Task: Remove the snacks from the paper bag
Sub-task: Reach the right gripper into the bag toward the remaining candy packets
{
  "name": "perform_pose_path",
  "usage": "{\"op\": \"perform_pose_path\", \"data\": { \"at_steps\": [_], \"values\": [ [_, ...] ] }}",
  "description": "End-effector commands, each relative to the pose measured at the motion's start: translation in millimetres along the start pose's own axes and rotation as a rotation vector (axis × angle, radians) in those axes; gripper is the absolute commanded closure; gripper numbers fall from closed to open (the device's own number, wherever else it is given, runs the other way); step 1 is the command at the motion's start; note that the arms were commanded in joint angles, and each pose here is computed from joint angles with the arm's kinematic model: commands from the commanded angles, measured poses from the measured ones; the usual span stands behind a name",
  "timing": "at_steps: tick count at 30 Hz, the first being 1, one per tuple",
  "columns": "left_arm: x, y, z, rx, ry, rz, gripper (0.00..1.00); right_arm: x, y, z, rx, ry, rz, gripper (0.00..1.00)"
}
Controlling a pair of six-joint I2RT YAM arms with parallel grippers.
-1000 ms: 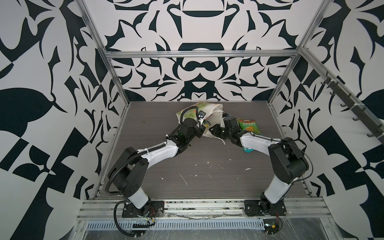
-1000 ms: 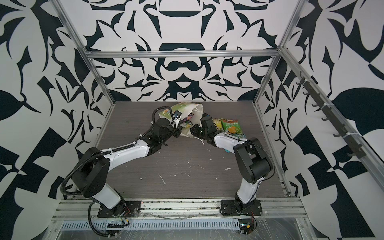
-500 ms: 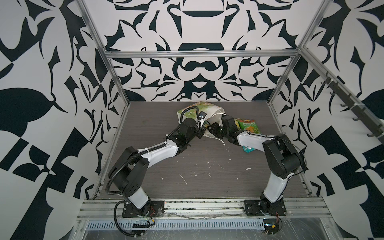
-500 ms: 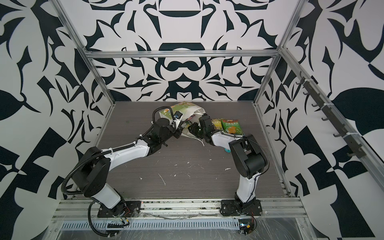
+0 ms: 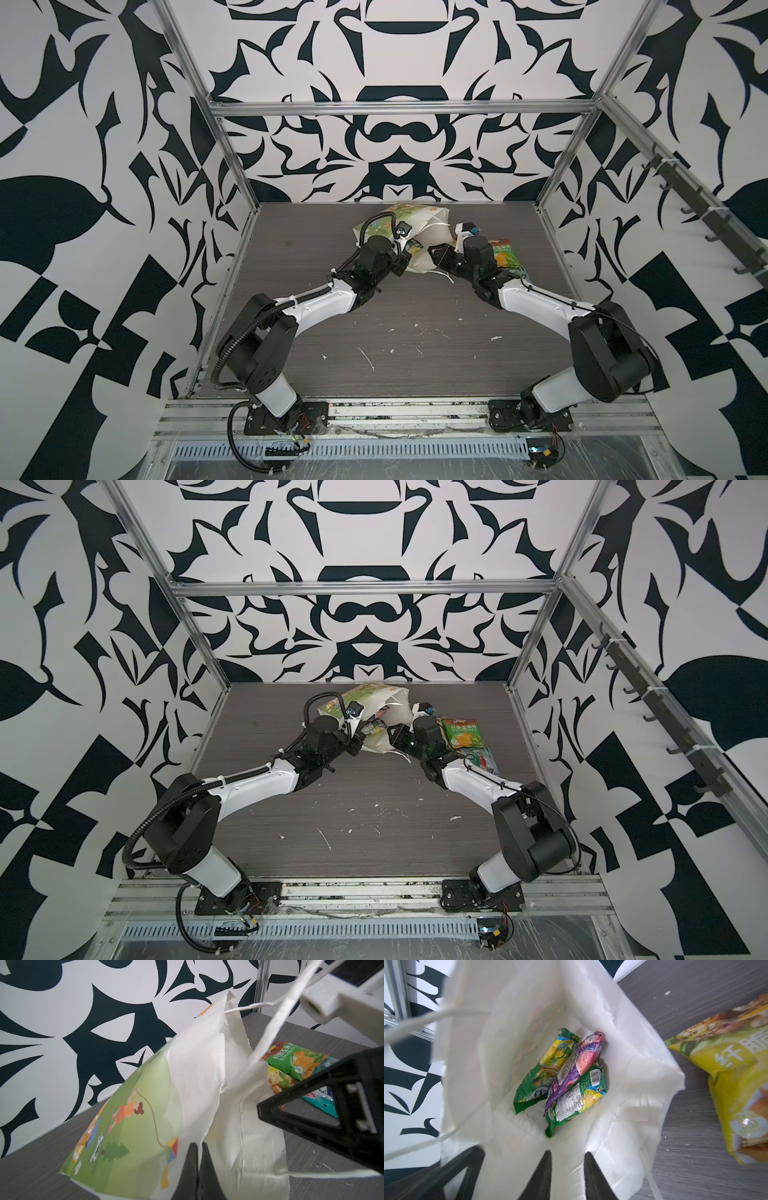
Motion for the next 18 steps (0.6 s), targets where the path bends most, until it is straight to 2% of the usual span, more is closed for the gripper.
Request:
{"op": "perform_pose_path", "data": {
  "at_steps": [1, 4, 11, 18],
  "values": [
    [-5, -2, 1, -0.002, 0.020, -0.021, 1.00, -16, 5, 20, -0.045, 0.070, -0.028, 0.80],
    [-3, -3, 0, 0.003, 0.025, -0.020, 1.00, -21, -3, 27, -0.030, 0.074, -0.010, 0.83],
    [-10, -8, -3, 0.015, 0.041, -0.041, 1.00, -18, -24, 26, -0.006, 0.068, -0.035, 0.96],
    [-16, -7, 3, -0.026, 0.063, -0.054, 1.00, 2, -37, 17, 0.006, 0.020, -0.014, 1.00]
  ]
}}
Point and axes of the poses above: each gripper's point midway between its finger pads, its own y axis back along the fingers, its own z axis along the line the jaws close on, x = y × z, the point moved 3 cm from there along y, back along the fingers, and after that the axes turned 12 degrees about y, right-handed, at the moved point
